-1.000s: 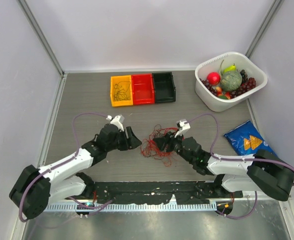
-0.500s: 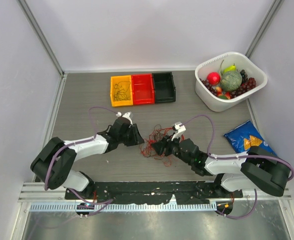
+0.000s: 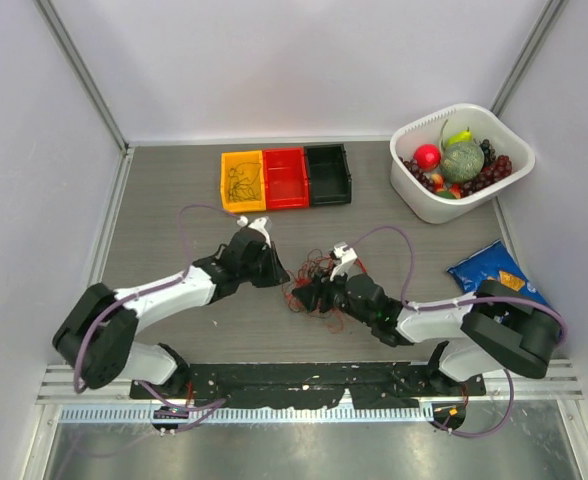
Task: Untangle the cables
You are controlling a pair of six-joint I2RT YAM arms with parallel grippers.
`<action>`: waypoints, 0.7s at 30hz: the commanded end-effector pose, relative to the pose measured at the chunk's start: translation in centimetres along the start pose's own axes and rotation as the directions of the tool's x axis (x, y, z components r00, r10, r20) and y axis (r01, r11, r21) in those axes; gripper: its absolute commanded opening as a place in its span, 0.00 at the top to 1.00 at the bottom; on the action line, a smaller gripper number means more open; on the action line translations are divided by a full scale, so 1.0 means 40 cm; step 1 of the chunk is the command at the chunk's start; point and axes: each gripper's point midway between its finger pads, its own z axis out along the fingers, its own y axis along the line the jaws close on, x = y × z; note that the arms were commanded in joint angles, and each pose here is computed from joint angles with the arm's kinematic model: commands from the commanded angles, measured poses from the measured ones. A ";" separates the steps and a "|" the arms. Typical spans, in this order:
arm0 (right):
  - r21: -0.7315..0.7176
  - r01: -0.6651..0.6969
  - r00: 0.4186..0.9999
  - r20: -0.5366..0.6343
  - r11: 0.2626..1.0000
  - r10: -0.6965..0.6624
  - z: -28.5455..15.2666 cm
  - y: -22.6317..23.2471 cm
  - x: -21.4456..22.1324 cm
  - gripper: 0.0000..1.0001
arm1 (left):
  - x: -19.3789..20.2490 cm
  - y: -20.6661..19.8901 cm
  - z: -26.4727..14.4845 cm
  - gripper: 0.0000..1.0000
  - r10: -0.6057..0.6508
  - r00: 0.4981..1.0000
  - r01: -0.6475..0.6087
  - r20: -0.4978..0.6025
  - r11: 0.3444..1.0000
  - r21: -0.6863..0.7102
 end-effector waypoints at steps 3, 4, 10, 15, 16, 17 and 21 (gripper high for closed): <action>-0.004 -0.036 0.999 0.002 0.999 0.036 0.045 0.027 -0.017 0.58 | -0.147 -0.152 -0.167 1.00 0.035 0.983 -0.061 0.181 0.988 0.144; 0.041 -0.040 0.999 0.016 0.998 0.039 0.043 0.008 -0.023 0.59 | -0.155 -0.166 -0.193 1.00 0.024 0.981 -0.055 0.192 0.985 0.162; 0.234 -0.110 0.993 0.073 0.966 0.095 0.035 -0.081 -0.031 0.75 | -0.265 -0.310 -0.465 1.00 -0.008 0.936 -0.111 0.352 0.942 0.317; 0.350 -0.159 0.987 0.057 0.923 0.148 0.049 -0.140 -0.016 0.82 | -0.378 -0.493 -0.804 1.00 -0.068 0.846 -0.256 0.529 0.818 0.515; 0.351 -0.176 0.984 0.058 0.920 0.166 0.054 -0.141 -0.017 0.83 | -0.397 -0.529 -0.876 1.00 -0.081 0.827 -0.290 0.556 0.786 0.547; 0.363 -0.185 0.983 0.056 0.913 0.177 0.053 -0.155 -0.014 0.83 | -0.411 -0.557 -0.933 1.00 -0.087 0.810 -0.323 0.579 0.758 0.566; 0.370 -0.207 0.978 0.076 0.906 0.193 0.047 -0.166 -0.021 0.83 | -0.473 -0.618 -1.144 1.00 -0.123 0.697 -0.439 0.706 0.705 0.556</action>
